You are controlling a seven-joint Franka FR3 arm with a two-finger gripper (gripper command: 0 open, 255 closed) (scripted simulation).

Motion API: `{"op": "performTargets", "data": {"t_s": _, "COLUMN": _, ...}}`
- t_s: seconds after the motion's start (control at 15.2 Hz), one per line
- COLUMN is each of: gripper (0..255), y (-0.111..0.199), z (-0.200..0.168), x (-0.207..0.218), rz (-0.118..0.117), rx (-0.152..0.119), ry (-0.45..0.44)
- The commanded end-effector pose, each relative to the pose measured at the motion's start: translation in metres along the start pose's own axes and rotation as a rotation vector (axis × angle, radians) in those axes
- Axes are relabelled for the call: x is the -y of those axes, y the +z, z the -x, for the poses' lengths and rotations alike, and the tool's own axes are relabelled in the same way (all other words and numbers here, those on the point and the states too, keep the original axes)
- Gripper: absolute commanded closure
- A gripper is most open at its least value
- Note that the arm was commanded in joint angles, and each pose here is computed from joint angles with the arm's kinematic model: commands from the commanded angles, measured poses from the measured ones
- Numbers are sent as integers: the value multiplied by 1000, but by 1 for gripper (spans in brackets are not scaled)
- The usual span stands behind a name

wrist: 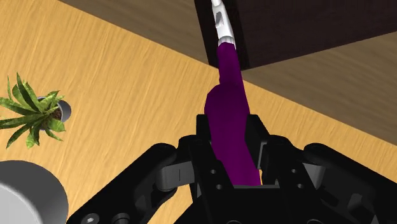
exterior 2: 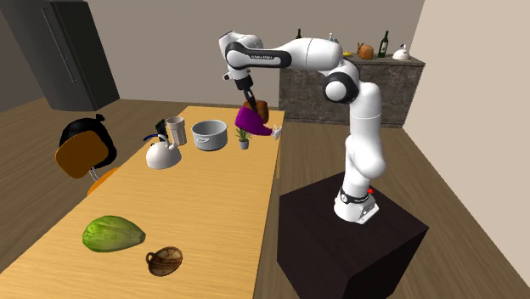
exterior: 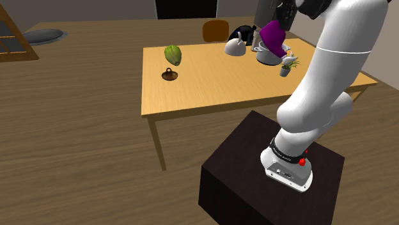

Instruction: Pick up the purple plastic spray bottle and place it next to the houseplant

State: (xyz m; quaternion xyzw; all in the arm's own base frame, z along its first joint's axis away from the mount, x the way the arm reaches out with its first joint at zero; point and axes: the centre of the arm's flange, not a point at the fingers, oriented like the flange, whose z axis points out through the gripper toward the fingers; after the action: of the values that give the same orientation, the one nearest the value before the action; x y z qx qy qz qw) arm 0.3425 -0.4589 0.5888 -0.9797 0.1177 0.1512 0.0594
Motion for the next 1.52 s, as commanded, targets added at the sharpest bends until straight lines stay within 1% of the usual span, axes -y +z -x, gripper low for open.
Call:
{"op": "performTargets", "data": {"t_s": 0.0, "gripper": 255, "y": -1, "z": 17, "x": -22, "rz": 0, "rx": 0, "ry": -2}}
{"op": "performTargets", "data": {"t_s": 0.73, "gripper": 255, "y": -8, "z": 98, "x": -141, "rz": 0, "rx": 0, "ry": -2}}
{"op": "performTargets", "data": {"t_s": 1.45, "gripper": 255, "y": 47, "z": 80, "x": -146, "rz": 0, "rx": 0, "ry": -2}}
